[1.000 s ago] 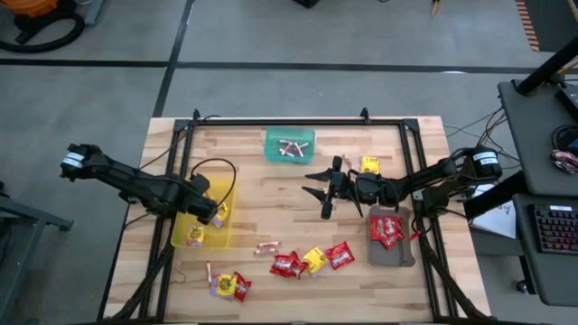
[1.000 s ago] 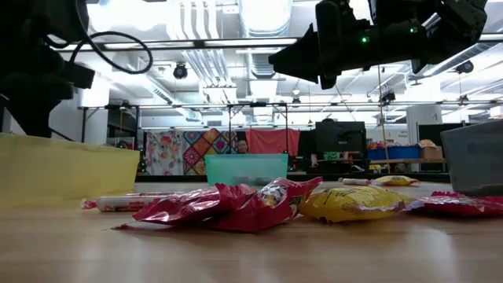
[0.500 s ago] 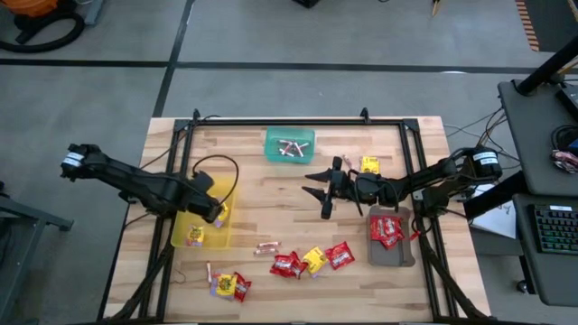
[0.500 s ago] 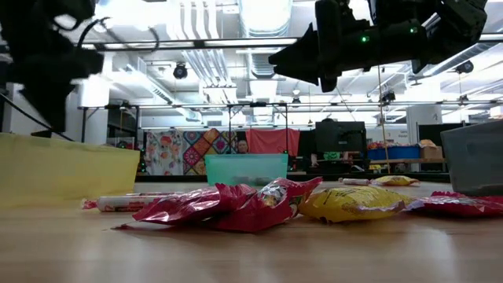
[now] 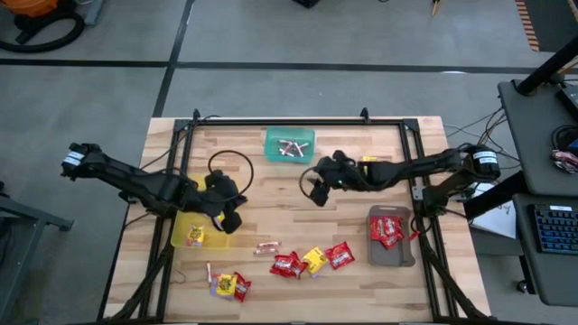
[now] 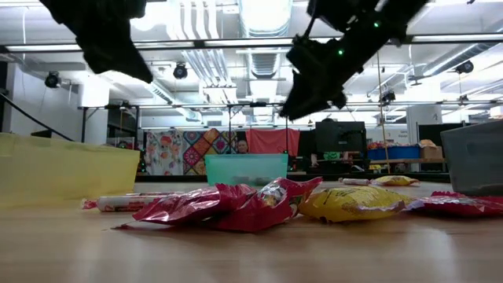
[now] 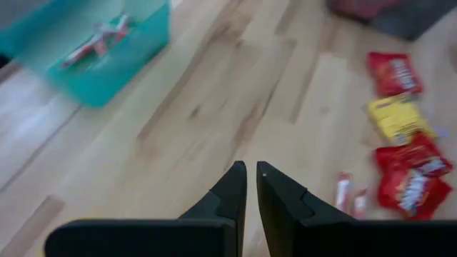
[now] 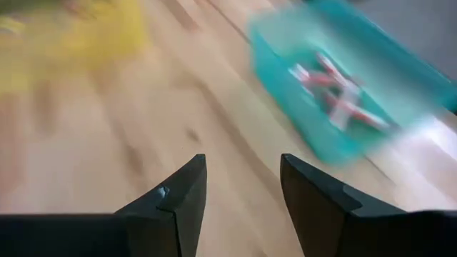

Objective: Sort candy
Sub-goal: Put the white candy into the green bin, then put the red candy into the black bin

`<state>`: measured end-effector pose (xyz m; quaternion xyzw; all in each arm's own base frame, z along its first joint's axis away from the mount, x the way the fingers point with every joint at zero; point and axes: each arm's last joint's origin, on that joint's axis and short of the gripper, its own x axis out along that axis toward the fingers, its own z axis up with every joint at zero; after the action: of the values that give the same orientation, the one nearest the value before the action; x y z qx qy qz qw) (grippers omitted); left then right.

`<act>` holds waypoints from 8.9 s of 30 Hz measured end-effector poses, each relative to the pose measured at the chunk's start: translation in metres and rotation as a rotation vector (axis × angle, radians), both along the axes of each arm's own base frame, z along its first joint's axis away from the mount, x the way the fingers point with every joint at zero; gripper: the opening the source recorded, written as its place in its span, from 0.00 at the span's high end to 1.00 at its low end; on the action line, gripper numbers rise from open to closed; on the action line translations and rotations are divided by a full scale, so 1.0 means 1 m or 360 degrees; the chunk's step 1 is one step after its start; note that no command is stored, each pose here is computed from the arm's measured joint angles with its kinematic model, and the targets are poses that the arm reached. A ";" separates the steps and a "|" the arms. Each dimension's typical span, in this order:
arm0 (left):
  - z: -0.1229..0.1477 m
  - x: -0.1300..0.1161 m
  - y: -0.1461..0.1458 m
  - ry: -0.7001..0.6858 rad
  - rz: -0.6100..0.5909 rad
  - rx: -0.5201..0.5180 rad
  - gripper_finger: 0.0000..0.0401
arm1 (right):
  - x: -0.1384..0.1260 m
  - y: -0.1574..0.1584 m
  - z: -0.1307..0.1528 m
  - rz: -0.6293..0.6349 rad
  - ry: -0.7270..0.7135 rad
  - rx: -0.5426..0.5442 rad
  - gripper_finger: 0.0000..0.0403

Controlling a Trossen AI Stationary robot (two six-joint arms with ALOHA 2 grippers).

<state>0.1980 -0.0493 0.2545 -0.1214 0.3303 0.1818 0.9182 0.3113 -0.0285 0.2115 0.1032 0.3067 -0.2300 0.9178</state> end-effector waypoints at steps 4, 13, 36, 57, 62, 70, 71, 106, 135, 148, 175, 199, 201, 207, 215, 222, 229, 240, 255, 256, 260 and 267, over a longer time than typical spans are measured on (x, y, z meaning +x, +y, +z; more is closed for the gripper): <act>-0.004 0.002 -0.001 -0.0045 -0.0052 0.0005 0.96 | -0.006 -0.013 0.007 -0.0130 0.0253 0.0018 0.58; -0.016 0.003 -0.001 -0.0106 -0.0043 -0.0020 0.96 | -0.027 -0.059 0.004 -0.0384 0.0502 0.0075 0.61; -0.014 0.004 0.001 -0.0140 0.0038 0.0069 0.96 | -0.051 -0.134 -0.065 -0.0704 0.0886 0.0530 0.62; -0.014 0.004 0.002 -0.0154 0.0088 0.0116 0.96 | -0.049 -0.134 -0.073 -0.0576 0.0926 0.0616 0.97; -0.014 0.004 0.002 -0.0167 0.0095 0.0105 0.96 | -0.056 -0.128 -0.052 -0.0535 0.0865 0.0607 0.98; -0.021 0.009 0.000 -0.0371 0.0099 0.0041 0.96 | -0.056 -0.123 0.014 -0.0431 0.0328 0.0312 0.98; -0.024 0.009 0.000 -0.0395 0.0100 0.0032 0.96 | -0.052 -0.124 0.021 -0.0396 0.0214 0.0246 0.98; -0.046 0.009 0.002 -0.0687 0.0183 0.0082 0.96 | 0.033 -0.156 -0.014 -0.0144 -0.0344 0.0098 0.67; -0.065 0.054 -0.013 -0.0485 0.0193 0.0111 0.96 | 0.034 -0.066 0.063 0.0514 -0.0298 -0.0025 0.67; -0.062 0.056 -0.014 -0.0488 0.0173 0.0115 0.96 | 0.026 -0.049 0.050 0.0593 -0.0255 -0.0028 0.67; -0.070 0.053 -0.032 -0.0231 -0.0566 -0.0647 0.96 | -0.022 0.015 0.056 0.0809 -0.0102 0.0140 0.69; -0.052 0.049 -0.125 0.0584 -0.0739 -0.0742 0.93 | -0.034 0.024 0.058 0.0834 -0.0007 0.0174 0.70; -0.055 0.051 -0.129 0.0710 -0.0748 -0.0661 0.91 | -0.034 0.024 0.058 0.0833 -0.0007 0.0174 0.69; -0.067 0.056 -0.141 0.0788 -0.0882 -0.0543 0.79 | -0.034 0.024 0.058 0.0833 -0.0005 0.0176 0.70; -0.081 0.061 -0.145 0.0822 -0.0876 -0.0528 0.69 | -0.035 0.025 0.057 0.0821 0.0014 0.0197 0.69; -0.093 0.062 -0.150 0.0850 -0.0919 -0.0492 0.69 | -0.035 0.024 0.056 0.0808 0.0025 0.0215 0.70; -0.101 0.063 -0.152 0.0893 -0.0920 -0.0480 0.69 | -0.035 0.024 0.056 0.0802 0.0024 0.0221 0.69; -0.106 0.064 -0.152 0.0885 -0.0962 -0.0456 0.76 | -0.035 0.024 0.056 0.0804 0.0024 0.0218 0.71; -0.106 0.064 -0.151 0.0859 -0.1015 -0.0363 0.99 | -0.035 0.024 0.056 0.0805 0.0025 0.0218 0.71; -0.105 0.064 -0.150 0.0848 -0.1009 -0.0333 1.00 | -0.035 0.024 0.056 0.0805 0.0028 0.0217 0.71; -0.098 0.062 -0.145 0.0811 -0.0954 -0.0212 1.00 | -0.036 0.024 0.054 0.0809 0.0040 0.0216 0.71; -0.072 0.059 -0.135 0.0584 -0.0792 0.0014 1.00 | -0.031 0.025 0.045 0.0787 -0.0028 0.0229 0.71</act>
<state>0.2572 -0.1847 0.1829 0.0019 0.5093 -0.0283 0.8601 0.2804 -0.0036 0.2567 0.0922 0.3303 0.0247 0.9391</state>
